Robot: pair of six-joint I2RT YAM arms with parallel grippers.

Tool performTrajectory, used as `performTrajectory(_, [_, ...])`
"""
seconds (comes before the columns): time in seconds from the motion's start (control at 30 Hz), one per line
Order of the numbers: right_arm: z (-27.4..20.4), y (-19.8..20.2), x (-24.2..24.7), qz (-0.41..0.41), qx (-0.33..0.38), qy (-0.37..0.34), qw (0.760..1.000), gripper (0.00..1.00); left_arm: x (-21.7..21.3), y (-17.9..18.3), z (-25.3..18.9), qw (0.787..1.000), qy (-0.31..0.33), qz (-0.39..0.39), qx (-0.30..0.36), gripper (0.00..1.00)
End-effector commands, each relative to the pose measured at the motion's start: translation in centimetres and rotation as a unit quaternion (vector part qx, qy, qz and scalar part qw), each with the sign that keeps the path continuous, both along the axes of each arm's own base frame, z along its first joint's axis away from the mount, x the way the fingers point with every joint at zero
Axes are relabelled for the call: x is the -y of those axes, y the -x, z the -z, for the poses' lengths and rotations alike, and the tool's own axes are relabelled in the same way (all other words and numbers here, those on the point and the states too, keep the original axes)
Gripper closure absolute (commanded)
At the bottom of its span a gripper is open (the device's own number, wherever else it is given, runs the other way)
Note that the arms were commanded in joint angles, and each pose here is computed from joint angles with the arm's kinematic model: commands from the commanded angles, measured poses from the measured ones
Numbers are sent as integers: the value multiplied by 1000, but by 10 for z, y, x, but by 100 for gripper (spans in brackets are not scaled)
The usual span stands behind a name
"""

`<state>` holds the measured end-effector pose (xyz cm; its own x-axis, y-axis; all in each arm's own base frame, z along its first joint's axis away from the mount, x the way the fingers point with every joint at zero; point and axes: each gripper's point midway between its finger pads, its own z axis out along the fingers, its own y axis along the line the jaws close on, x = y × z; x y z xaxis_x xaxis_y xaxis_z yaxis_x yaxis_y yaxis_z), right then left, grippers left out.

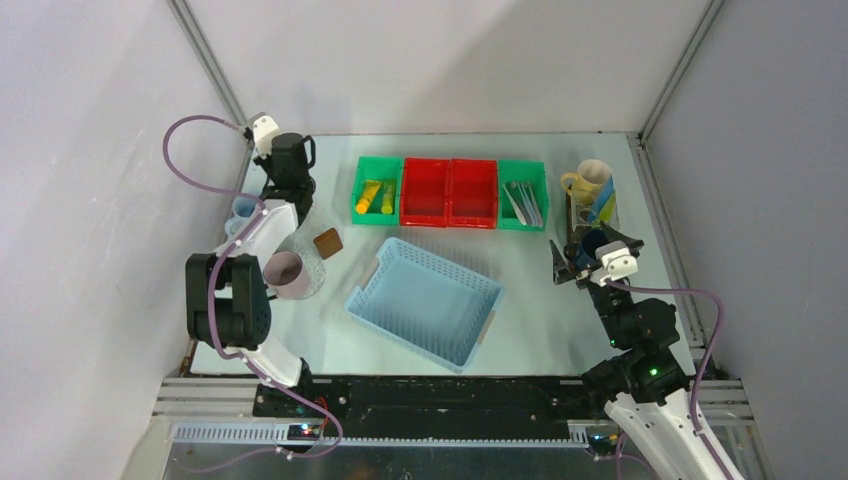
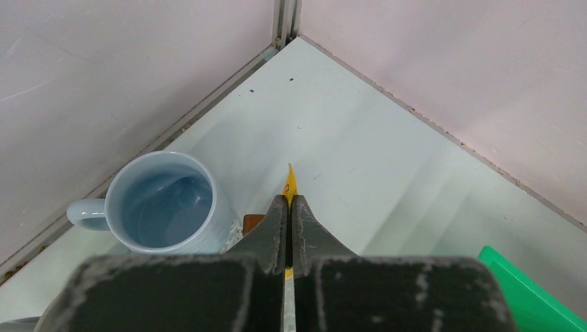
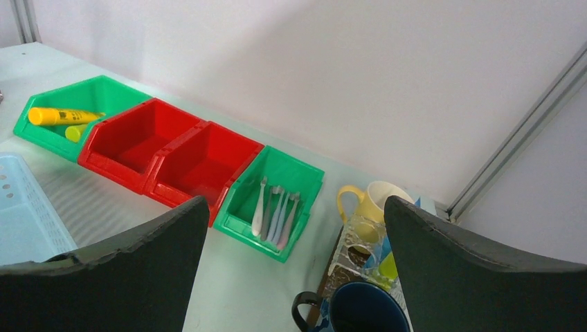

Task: Prepare toiletry sets of a toothbrush and toothpaste on the tray
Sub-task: Place the toothpaste in the toothpaste holder.

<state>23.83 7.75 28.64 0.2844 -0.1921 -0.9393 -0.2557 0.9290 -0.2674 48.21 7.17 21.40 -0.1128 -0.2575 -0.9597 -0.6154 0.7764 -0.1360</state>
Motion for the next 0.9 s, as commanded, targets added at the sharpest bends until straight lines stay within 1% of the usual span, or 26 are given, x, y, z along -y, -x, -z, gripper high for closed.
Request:
performTrajectory(0.0, [-9, 2, 1, 1, 23, -4, 1000, 1, -7, 0, 11, 1000, 9, -22, 3, 100])
performTrajectory(0.1, [-8, 1, 1, 1, 23, -2, 1000, 1, -6, 2, 11, 1000, 14, -21, 5, 100])
performTrajectory(0.37, [-8, 1, 0, -2, 23, -3, 1000, 1, -6, 7, -14, 999, 12, -18, 27, 100])
performTrajectory(0.57, [-7, 1, -1, -3, 23, -3, 1000, 0, -7, 11, -23, 999, 12, -19, 38, 100])
performTrajectory(0.87, [-7, 2, -1, -4, 24, -3, 1000, 1, -7, 13, -26, 999, 10, -19, 37, 100])
